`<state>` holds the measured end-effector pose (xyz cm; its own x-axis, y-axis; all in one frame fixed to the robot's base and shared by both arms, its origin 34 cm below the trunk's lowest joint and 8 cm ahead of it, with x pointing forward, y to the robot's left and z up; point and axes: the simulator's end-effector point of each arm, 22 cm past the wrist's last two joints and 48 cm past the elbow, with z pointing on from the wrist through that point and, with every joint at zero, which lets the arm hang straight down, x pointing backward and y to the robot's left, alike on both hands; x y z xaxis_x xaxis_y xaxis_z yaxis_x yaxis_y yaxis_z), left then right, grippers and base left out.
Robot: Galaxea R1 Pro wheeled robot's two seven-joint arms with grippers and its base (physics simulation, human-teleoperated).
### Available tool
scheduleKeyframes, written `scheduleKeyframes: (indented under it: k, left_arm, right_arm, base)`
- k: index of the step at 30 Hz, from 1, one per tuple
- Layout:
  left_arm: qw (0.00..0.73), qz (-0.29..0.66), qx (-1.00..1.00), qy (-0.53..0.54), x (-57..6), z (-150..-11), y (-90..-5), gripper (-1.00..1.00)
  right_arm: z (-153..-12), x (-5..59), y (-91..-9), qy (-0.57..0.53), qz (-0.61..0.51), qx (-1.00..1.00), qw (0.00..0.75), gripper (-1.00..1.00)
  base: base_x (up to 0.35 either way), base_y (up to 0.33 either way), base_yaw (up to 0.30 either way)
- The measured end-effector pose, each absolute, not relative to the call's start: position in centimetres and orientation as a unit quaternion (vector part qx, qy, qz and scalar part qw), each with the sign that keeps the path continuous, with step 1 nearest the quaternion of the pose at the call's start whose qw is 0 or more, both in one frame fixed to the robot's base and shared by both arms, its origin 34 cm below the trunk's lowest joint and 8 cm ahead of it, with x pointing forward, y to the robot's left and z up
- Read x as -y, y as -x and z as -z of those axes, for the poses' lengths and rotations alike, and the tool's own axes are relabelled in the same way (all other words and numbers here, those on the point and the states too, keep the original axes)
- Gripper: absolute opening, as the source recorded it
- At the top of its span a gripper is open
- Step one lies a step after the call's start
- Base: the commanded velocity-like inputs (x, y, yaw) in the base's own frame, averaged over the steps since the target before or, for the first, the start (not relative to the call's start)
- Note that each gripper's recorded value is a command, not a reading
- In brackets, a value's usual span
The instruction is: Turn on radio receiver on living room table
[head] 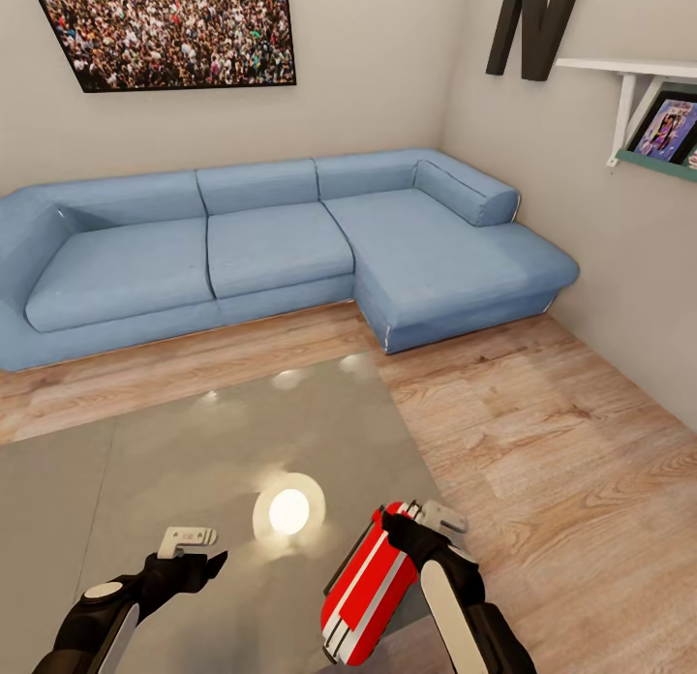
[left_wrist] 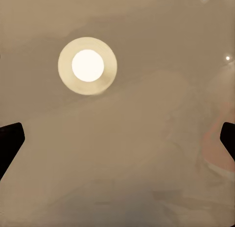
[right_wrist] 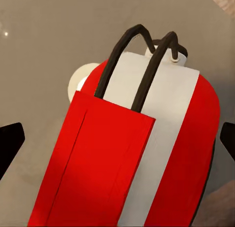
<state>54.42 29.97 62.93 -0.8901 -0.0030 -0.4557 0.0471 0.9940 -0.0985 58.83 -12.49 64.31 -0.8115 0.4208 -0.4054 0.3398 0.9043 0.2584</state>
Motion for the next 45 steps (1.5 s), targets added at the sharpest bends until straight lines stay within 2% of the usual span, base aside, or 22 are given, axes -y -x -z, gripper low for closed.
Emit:
scheduleKeyframes:
  k: [40,41,45]
  left_arm:
    - [0.235,0.054,-0.971,-0.010,-30.0,-62.9,-54.4,1.00]
    - [0.235,0.054,-0.971,-0.010,-30.0,-62.9,-54.4,1.00]
    - [0.235,0.054,-0.971,-0.010,-29.9,-62.9,-54.4,1.00]
  right_arm:
    - [-61.2,10.9,-55.0,-0.159,-0.077,-0.969,0.175,1.00]
    - [-61.2,10.9,-55.0,-0.160,-0.077,-0.969,0.174,-1.00]
    - [-61.2,11.0,-54.9,-0.159,-0.076,-0.969,0.173,-1.00]
  base:
    - [0.000,0.000,0.000]
    - [0.000,0.000,0.000]
    - [0.000,0.000,0.000]
